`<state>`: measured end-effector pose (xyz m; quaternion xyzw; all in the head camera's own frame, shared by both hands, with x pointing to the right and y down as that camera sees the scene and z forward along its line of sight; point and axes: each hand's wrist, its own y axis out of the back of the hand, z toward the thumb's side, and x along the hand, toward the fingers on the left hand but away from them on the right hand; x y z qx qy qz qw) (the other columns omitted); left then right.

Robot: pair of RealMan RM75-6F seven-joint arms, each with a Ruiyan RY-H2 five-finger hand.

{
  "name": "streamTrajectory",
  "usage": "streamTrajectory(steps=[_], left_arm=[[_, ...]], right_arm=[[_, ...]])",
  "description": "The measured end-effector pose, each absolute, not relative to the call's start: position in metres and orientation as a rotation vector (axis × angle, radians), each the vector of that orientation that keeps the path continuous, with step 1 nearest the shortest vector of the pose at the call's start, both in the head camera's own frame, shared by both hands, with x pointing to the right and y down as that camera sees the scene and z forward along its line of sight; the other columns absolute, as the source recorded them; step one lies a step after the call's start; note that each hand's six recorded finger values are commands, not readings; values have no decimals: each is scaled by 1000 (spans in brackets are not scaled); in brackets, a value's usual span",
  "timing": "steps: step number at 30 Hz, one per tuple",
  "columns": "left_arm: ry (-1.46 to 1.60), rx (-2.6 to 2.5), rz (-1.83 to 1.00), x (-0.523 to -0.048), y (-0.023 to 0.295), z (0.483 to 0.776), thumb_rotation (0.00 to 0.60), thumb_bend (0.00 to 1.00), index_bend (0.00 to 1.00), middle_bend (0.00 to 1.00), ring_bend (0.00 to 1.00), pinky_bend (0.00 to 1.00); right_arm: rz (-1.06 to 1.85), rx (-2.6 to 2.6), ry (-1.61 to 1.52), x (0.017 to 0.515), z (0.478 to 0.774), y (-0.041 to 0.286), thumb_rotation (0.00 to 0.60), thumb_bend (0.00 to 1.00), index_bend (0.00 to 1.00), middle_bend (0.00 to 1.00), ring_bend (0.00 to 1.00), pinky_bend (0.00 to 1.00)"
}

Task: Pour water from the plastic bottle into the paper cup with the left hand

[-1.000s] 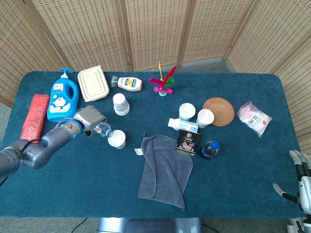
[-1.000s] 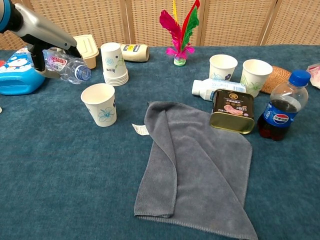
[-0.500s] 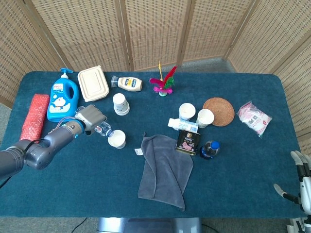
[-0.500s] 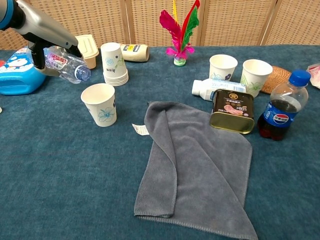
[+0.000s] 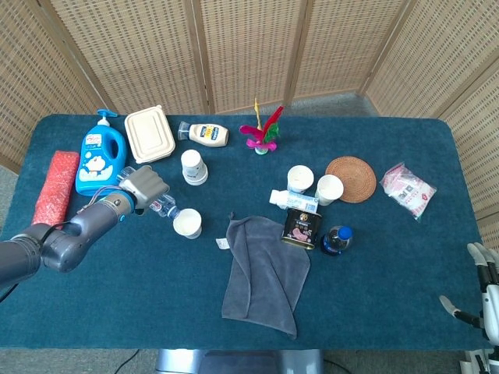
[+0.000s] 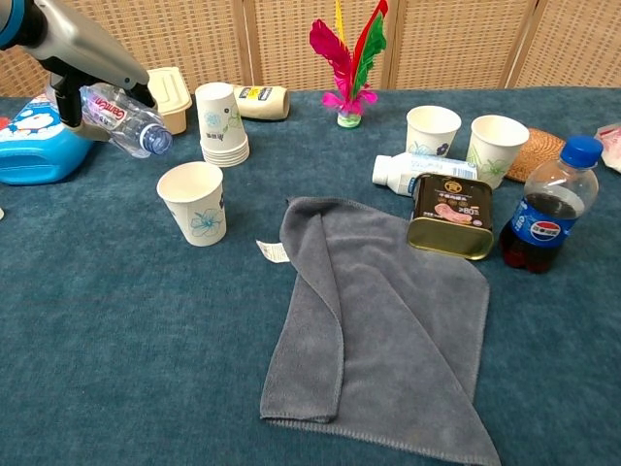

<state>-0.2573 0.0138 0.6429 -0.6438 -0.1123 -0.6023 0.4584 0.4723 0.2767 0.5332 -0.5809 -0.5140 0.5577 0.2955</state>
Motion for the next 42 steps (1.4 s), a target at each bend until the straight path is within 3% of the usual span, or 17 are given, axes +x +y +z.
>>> streamTrajectory(steps=[42], left_arm=[[-352,-1487,-1456,-239,11,643,600,644,412,407,370,414]], right_arm=[[1485,-1544,-1382,477,534,280,600,186,0,0,0,0]])
